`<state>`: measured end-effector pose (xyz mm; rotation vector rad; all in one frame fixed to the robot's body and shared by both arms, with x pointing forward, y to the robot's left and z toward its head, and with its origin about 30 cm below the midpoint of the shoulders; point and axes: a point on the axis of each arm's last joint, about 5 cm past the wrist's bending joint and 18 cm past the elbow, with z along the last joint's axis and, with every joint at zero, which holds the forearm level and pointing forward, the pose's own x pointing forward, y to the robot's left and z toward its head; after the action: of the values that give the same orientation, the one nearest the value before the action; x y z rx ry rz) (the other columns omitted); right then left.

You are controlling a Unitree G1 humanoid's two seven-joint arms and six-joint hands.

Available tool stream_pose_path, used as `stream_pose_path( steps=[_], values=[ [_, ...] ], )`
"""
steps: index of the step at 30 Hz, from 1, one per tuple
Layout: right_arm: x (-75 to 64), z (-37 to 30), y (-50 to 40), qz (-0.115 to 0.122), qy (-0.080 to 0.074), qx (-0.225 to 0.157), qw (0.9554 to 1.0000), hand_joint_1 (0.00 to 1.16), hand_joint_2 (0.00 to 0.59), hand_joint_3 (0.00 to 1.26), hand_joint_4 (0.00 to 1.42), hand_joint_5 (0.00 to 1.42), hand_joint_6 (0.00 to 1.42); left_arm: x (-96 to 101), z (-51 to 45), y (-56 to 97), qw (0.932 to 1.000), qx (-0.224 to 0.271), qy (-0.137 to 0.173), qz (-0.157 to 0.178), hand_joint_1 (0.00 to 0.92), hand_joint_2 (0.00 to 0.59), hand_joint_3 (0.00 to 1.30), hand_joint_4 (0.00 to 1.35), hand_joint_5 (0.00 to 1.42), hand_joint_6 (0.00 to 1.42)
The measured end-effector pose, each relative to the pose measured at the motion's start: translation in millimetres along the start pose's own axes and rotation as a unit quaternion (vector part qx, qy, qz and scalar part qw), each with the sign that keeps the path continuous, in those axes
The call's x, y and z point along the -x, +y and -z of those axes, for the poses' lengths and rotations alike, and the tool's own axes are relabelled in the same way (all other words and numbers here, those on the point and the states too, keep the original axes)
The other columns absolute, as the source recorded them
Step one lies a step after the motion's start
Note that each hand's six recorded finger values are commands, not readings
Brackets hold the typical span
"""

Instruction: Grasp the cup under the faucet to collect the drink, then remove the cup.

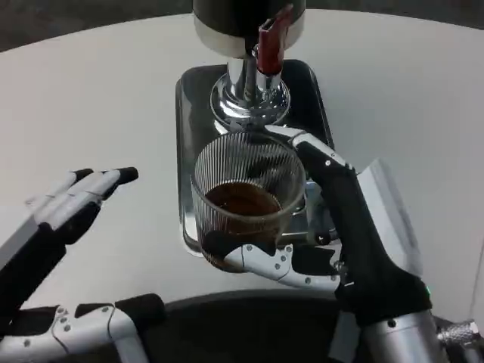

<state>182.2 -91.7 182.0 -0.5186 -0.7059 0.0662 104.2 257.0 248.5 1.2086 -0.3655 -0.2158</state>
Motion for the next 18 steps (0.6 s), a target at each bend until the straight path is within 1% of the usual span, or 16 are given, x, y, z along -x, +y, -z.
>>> stream_pose_path(
  steps=[4, 7, 8, 12, 15, 18],
  values=[
    [-0.1, -0.4, -0.4, -0.006, -0.002, 0.0, 1.0, 0.95, 0.182, 0.83, 1.04, 1.39, 1.42, 0.7, -2.7, -0.1, 0.9997, -0.02, -0.012, 0.011, 0.0, 0.071, 0.06, 0.0, 0.0, 0.11],
    [-0.1, -1.5, -2.1, -0.01, -0.008, 0.003, 0.9999, 0.95, 0.184, 0.83, 1.04, 1.39, 1.42, 1.1, -3.5, 0.1, 0.9992, -0.033, -0.017, 0.016, 0.0, 0.072, 0.05, 0.0, 0.0, 0.05],
    [0.2, -1.6, -3.0, -0.015, -0.012, 0.005, 0.9998, 0.95, 0.185, 0.84, 1.04, 1.4, 1.42, 1.5, -4.0, 0.5, 0.9989, -0.038, -0.022, 0.017, 0.0, 0.072, 0.05, 0.0, 0.0, 0.05],
    [2.0, -1.1, -3.3, -0.022, -0.013, 0.005, 0.9997, 0.95, 0.185, 0.84, 1.04, 1.4, 1.42, 2.3, -5.5, 0.2, 0.9977, -0.054, -0.033, 0.024, 0.0, 0.072, 0.03, 0.0, 0.0, 0.03],
    [3.0, -1.5, -3.8, -0.026, -0.013, 0.004, 0.9996, 0.95, 0.186, 0.84, 1.05, 1.41, 1.42, 2.8, -7.2, 0.1, 0.9951, -0.077, -0.044, 0.043, 0.0, 0.07, 0.02, 0.0, 0.0, 0.03],
    [2.8, -2.8, -4.6, -0.028, -0.017, 0.004, 0.9995, 0.95, 0.186, 0.84, 1.06, 1.41, 1.42, 3.6, -7.1, 0.0, 0.9946, -0.081, -0.046, 0.046, 0.0, 0.066, 0.02, 0.0, 0.0, 0.01]
  ],
)
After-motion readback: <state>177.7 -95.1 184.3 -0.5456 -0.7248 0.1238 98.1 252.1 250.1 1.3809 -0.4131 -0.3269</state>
